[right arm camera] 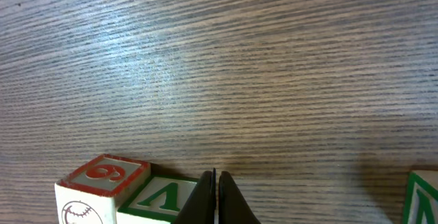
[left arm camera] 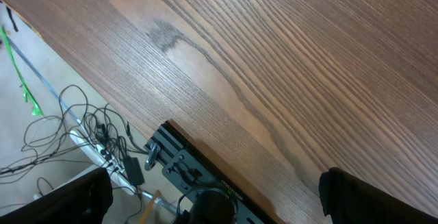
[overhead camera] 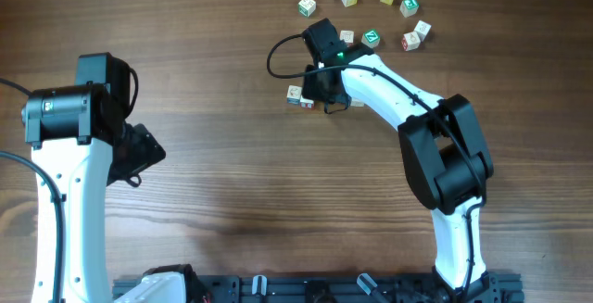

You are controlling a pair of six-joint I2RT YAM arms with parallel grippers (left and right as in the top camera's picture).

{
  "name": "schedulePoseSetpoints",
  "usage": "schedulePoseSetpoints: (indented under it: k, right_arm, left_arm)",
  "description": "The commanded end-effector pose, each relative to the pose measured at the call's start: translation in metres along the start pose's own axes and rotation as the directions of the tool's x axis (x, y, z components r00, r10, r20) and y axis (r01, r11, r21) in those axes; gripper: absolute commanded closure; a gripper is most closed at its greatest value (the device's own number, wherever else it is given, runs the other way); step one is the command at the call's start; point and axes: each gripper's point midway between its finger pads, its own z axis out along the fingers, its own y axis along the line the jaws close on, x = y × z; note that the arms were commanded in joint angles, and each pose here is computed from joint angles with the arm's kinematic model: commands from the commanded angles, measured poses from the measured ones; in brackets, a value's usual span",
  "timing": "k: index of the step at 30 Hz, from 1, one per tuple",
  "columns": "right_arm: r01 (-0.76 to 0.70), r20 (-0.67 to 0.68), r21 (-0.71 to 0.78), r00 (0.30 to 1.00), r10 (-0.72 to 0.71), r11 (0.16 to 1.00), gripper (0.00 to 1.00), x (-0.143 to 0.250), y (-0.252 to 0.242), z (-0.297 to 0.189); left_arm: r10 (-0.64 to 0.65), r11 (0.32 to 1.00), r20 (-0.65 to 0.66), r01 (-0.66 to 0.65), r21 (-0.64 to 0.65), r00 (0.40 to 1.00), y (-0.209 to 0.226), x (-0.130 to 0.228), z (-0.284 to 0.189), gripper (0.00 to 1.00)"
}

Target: Form a horizontal line

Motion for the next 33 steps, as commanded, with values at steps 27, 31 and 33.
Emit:
schedulePoseSetpoints:
  k: [27, 31, 33]
  right_arm:
    - [-0.035, 0.228, 0.080, 0.974, 0.016, 0.996, 0.96, -0.061, -0.007, -0.024]
    - [0.135, 0.268, -0.084, 0.957, -0.109, 0.987, 0.95, -0.073, 0.037, -0.028]
    - [0.171, 0.270, -0.148, 0.954, -0.127, 0.974, 0.96, -0.072, 0.052, -0.030]
  left_arm:
    - [-0.011, 1.000, 0.015, 0.011, -0.005, 1.000, 0.005, 0.000, -0.001, 0.00]
    - [-0.011, 1.000, 0.015, 0.011, -0.005, 1.000, 0.005, 0.000, -0.001, 0.00]
    - [-0.011, 1.000, 0.015, 0.011, -0.005, 1.000, 0.005, 0.000, -0.001, 0.00]
